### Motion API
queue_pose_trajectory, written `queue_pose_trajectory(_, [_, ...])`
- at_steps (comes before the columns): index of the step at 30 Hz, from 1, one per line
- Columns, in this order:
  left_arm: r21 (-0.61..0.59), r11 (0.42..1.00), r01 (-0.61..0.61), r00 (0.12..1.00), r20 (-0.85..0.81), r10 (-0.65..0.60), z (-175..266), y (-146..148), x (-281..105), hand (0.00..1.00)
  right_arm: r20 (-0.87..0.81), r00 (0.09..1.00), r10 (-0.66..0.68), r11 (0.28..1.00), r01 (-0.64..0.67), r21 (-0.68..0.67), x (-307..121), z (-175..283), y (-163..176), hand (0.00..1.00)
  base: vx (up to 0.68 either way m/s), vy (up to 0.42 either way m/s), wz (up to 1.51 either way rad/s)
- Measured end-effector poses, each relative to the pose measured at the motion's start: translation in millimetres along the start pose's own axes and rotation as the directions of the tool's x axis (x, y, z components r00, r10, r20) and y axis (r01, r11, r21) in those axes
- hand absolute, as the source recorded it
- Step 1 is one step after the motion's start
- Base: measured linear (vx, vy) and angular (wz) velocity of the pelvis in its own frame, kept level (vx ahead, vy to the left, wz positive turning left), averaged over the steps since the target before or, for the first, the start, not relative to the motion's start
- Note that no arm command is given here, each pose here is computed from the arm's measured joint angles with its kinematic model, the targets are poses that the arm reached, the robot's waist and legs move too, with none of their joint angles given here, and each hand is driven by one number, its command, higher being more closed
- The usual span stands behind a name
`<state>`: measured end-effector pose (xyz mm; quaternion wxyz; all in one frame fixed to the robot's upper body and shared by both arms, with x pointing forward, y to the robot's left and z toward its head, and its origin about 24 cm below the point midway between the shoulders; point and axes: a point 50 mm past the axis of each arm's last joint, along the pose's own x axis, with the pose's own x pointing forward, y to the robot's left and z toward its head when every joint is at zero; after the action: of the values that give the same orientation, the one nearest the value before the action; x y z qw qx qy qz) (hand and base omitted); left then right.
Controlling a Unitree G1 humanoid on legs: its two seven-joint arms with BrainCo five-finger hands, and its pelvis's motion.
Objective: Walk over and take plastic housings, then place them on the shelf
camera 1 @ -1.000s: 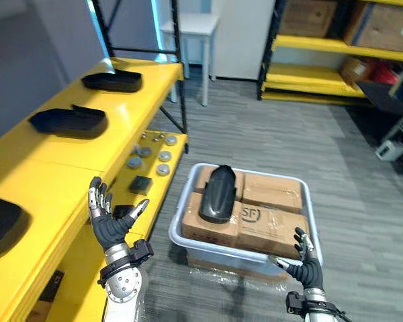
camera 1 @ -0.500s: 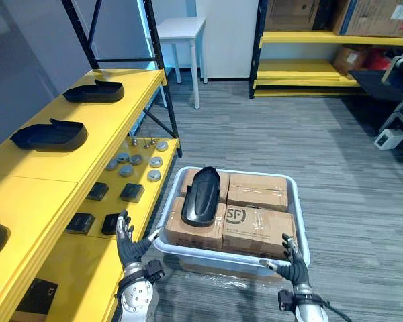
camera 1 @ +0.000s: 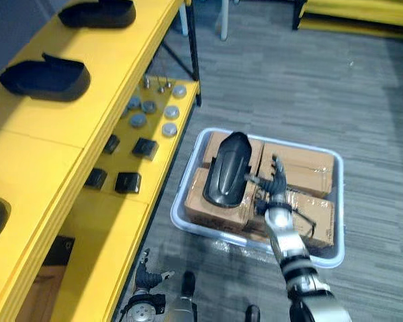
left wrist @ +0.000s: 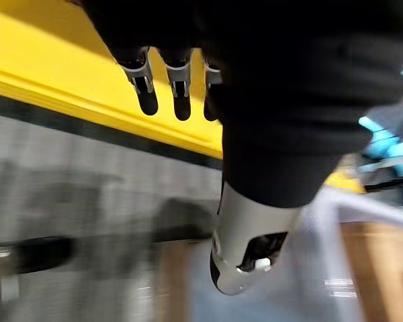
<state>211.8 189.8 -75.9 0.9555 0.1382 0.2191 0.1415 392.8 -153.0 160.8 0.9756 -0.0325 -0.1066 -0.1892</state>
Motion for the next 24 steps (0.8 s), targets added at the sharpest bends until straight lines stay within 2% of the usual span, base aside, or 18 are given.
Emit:
queue_pose_trajectory(6, [0.037, 0.999, 0.020, 0.996, -0.093, -0.017, -14.8, -4.5, 6.5, 0.00, -0.090, 0.989, -0.114, 0.993, 0.109, -0.052, 32.3, 13.9, -15.9, 0.00, -0.06, 0.036, 0.09])
queue_pose_trajectory(14, [0.021, 1.000, 0.023, 0.991, -0.134, -0.020, -17.0, -5.9, 11.8, 0.00, -0.130, 0.987, -0.091, 0.987, 0.072, -0.146, 50.8, 29.7, -24.1, 0.00, -0.09, 0.003, 0.18])
queue_pose_trajectory(15, [0.025, 0.999, 0.028, 0.991, -0.132, -0.025, -15.7, -7.0, 12.9, 0.00, -0.138, 0.986, -0.099, 0.984, 0.076, -0.161, 54.3, 30.6, -32.1, 1.00, -0.05, -0.012, 0.21])
queue_pose_trajectory(18, [0.028, 0.998, 0.049, 0.992, -0.119, -0.045, -8.9, -11.1, 17.4, 0.00, -0.151, 0.980, -0.130, 0.974, 0.097, -0.203, 61.8, 34.4, -54.0, 1.00, -0.05, -0.023, 0.21])
queue_pose_trajectory(24, [0.010, 0.998, 0.068, 0.991, -0.116, -0.066, -3.4, -13.4, 20.3, 0.00, -0.196, 0.974, -0.112, 0.959, 0.055, -0.277, 67.7, 41.0, -64.0, 1.00, -0.01, -0.046, 0.03])
